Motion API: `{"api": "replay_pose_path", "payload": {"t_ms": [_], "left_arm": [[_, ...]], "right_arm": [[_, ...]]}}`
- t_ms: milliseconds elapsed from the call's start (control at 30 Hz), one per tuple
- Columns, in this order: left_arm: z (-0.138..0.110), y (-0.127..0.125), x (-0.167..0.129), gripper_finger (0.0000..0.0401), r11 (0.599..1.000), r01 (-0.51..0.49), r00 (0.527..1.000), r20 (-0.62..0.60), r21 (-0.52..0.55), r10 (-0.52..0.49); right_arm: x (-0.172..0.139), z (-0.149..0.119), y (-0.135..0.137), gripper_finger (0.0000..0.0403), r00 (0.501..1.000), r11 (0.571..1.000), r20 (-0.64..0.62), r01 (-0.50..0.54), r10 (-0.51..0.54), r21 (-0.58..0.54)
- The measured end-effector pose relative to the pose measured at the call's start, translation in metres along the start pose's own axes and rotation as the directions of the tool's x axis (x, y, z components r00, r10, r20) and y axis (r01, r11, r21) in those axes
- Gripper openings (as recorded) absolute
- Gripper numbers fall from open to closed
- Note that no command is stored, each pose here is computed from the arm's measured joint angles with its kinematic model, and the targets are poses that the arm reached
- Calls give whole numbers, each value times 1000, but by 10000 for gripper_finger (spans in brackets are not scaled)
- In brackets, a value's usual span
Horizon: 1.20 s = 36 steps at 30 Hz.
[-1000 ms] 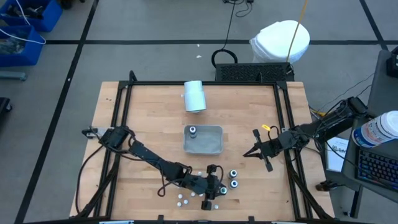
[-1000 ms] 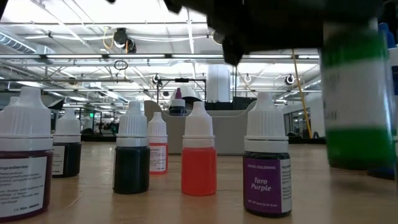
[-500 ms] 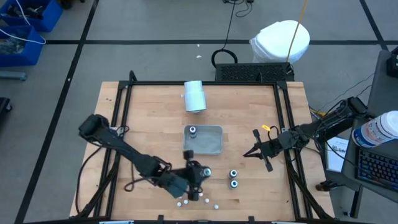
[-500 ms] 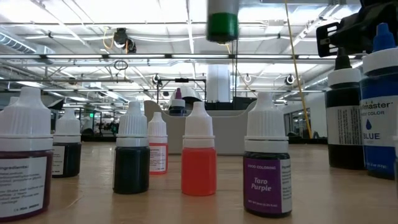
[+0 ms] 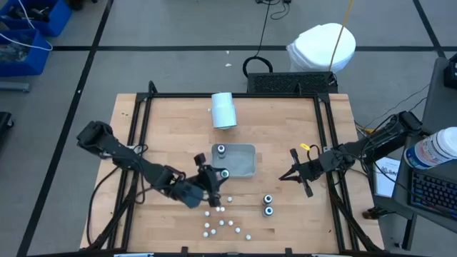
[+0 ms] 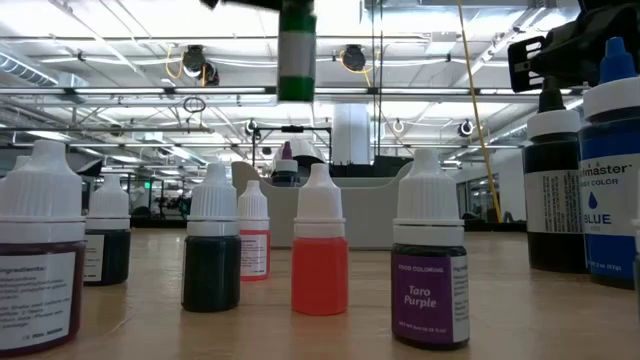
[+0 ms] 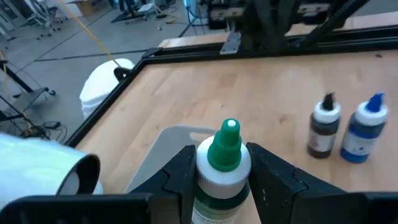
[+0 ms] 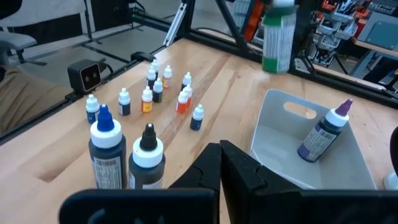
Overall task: Pick & Place food coloring
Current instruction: Put the green food coloring bottle into the gray bin
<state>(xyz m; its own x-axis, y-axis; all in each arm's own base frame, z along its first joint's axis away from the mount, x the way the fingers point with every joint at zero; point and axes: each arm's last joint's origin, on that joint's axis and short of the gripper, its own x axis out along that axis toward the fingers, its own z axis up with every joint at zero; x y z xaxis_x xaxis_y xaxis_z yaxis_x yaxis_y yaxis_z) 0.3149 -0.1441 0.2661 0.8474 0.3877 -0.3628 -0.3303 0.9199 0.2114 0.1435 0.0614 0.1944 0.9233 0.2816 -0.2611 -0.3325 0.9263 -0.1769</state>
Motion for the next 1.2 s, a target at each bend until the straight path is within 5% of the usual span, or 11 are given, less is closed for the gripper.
{"api": "replay_pose_path", "payload": {"t_ms": [433,1200], "left_arm": [[-50,48,25,127,980,-6,1000,8,-197,8],[-95,46,57,127,975,-71,994,-96,-212,52]], "right_arm": [[0,0,0,0,1000,1000,-1,-1,1,0],[1,1,0,0,1000,1000,6,0,0,1]]}}
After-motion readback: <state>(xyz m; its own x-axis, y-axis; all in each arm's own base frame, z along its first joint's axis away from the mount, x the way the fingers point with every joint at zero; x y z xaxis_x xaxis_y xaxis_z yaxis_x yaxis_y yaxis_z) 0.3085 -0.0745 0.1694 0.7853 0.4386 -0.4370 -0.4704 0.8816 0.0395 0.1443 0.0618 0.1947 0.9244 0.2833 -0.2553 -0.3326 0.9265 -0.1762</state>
